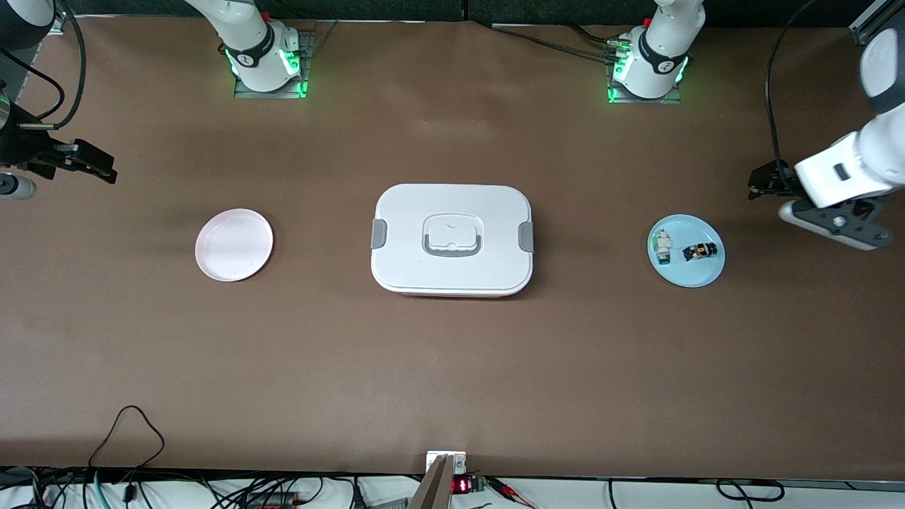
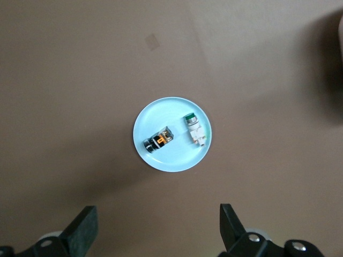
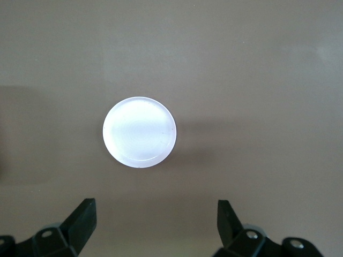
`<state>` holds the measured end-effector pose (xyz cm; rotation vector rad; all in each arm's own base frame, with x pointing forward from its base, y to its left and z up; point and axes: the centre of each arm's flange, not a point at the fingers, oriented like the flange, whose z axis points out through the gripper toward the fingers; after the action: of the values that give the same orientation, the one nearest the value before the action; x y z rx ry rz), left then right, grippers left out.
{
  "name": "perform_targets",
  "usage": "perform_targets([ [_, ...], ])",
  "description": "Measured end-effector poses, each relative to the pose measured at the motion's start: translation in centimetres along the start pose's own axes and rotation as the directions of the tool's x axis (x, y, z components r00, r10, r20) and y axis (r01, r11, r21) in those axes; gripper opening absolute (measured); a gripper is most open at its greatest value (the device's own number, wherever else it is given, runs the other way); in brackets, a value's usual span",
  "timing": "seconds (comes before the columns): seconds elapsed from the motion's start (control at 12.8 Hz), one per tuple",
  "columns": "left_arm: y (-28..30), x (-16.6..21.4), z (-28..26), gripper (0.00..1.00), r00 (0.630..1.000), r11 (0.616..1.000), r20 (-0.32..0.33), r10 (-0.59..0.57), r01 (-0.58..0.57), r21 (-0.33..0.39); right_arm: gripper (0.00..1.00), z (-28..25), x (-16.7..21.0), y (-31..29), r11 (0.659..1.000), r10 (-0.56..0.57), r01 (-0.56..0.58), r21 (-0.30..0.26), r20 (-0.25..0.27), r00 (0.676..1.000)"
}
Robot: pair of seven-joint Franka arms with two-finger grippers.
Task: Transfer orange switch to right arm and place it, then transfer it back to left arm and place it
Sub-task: 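Raise the left gripper away from the blue plate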
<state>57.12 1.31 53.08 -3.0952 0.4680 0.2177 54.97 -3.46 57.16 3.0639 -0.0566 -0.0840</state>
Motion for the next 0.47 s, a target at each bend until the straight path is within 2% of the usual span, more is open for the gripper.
perform_targets([
  [0.23,0.4,-0.3,-2.5,1.0,0.991,0.989,-0.013,-0.131,0.129,-0.075,1.0,0.0,0.0,0.0,1.0,0.0,0.0,0.0,0.0,1.0],
  [0.47,2.2,-0.5,-6.5,1.0,0.981,0.981,-0.057,-0.185,0.181,-0.065,1.0,0.0,0.0,0.1,1.0,0.001,-0.001,0.0,0.001,1.0],
])
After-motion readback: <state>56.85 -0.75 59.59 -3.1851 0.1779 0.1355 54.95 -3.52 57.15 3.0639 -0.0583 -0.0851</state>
